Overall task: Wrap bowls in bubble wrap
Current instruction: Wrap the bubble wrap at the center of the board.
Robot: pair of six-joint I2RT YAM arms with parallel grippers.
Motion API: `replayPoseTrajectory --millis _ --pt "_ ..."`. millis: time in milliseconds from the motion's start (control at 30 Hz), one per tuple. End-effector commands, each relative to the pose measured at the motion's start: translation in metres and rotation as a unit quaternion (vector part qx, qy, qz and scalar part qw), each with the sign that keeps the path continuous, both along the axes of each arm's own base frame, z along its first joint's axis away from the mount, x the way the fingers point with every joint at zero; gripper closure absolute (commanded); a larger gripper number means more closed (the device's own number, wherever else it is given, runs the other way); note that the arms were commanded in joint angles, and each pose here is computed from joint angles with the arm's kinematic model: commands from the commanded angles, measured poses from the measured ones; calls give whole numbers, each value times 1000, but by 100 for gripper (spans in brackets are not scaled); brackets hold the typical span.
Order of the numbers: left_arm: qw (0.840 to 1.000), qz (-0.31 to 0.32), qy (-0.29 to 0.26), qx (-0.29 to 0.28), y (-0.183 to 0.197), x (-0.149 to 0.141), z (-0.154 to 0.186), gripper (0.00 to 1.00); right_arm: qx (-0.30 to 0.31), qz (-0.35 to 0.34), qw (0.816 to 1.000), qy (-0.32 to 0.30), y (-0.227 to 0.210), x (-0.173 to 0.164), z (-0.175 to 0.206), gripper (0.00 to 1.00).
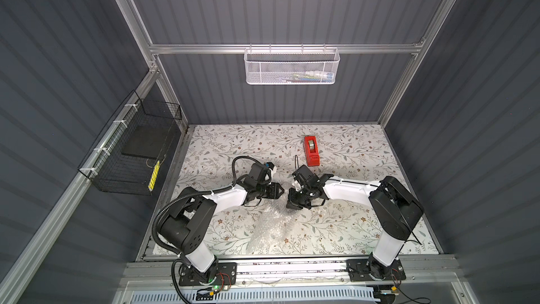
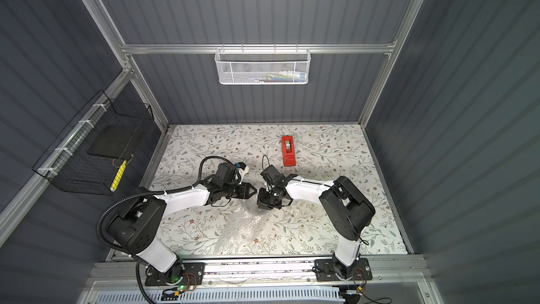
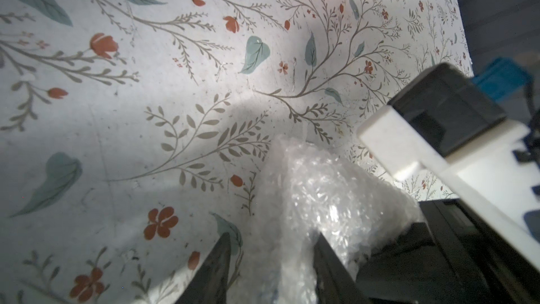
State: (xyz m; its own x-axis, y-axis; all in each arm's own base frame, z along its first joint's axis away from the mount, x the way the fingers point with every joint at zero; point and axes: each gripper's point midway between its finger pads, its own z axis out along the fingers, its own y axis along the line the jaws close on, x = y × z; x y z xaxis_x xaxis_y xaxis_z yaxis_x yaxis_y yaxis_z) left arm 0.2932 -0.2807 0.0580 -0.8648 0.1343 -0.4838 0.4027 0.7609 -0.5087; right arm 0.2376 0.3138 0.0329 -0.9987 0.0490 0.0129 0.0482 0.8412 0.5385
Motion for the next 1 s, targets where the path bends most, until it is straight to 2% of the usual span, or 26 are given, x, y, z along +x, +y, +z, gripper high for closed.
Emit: replayPoseTrajectory --millis 0,400,667,967 --pt "997 -7 54 46 18 -26 -31 55 -43 -3 999 28 -14 -14 -23 100" --pt "996 -16 74 54 22 -39 -45 64 -43 -8 999 19 -14 -10 -23 99" --pt "994 -22 83 66 23 -40 -54 83 -40 -10 999 15 -14 -9 -21 96" --pt "994 -21 82 73 24 -39 -55 91 -36 -11 999 11 -14 -8 -18 91"
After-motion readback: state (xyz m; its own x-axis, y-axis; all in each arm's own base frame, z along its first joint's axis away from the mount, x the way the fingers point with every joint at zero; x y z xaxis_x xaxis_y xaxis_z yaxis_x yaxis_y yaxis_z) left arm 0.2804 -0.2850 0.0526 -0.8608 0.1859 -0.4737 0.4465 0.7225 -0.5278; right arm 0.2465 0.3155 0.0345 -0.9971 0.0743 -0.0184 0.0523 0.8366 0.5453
